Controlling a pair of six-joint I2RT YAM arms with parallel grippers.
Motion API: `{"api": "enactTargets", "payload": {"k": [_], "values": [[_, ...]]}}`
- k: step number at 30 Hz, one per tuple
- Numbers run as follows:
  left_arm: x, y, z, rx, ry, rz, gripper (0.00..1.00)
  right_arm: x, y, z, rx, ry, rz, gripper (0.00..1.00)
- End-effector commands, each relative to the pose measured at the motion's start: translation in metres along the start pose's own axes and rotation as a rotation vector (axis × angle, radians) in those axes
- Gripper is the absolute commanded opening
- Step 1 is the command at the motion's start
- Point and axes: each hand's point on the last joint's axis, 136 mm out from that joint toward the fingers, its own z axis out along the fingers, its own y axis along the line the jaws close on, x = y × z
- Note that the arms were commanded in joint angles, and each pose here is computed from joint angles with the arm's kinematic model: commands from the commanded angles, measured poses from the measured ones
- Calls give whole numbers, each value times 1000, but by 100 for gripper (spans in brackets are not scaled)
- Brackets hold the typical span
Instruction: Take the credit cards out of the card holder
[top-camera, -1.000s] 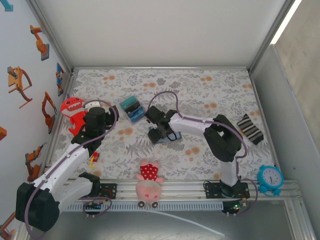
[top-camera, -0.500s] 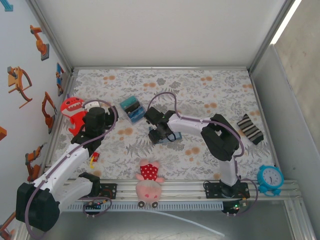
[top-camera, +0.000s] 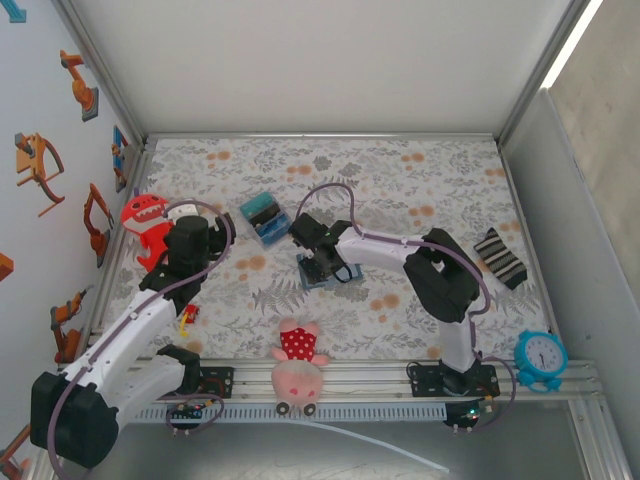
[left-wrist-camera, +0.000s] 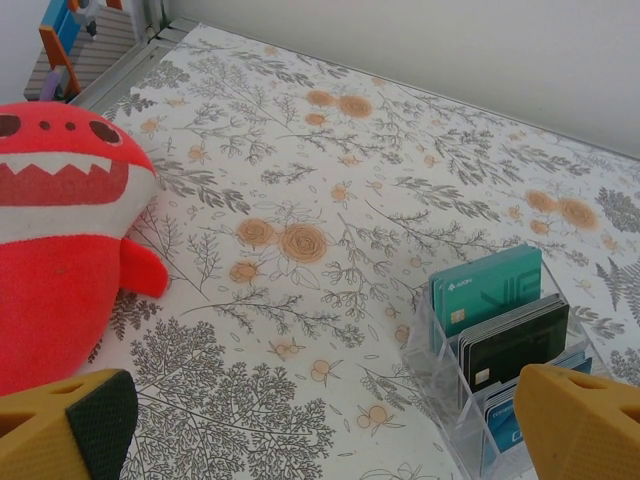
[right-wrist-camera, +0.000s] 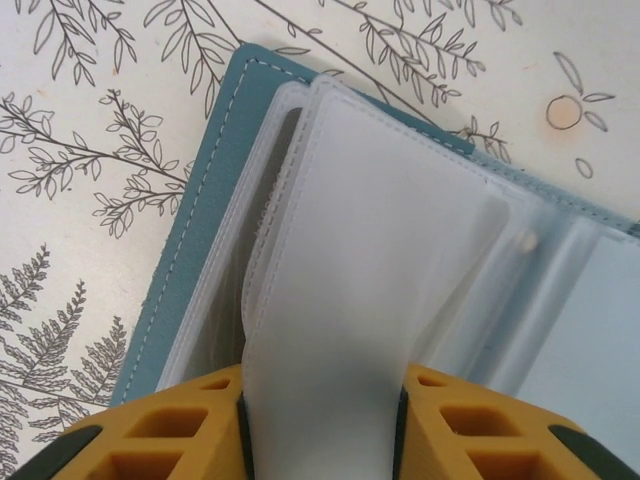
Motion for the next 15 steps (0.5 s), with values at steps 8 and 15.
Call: {"api": "enactTargets", "payload": {"k": [8,15], "values": [[-20,-11,-12,70,-39,-17,97,-8,-26,-27,105,-75,55,39],[-24,-22,-15,118,-46,9,97,-2,-48,-34,151,-85,104,40]]}}
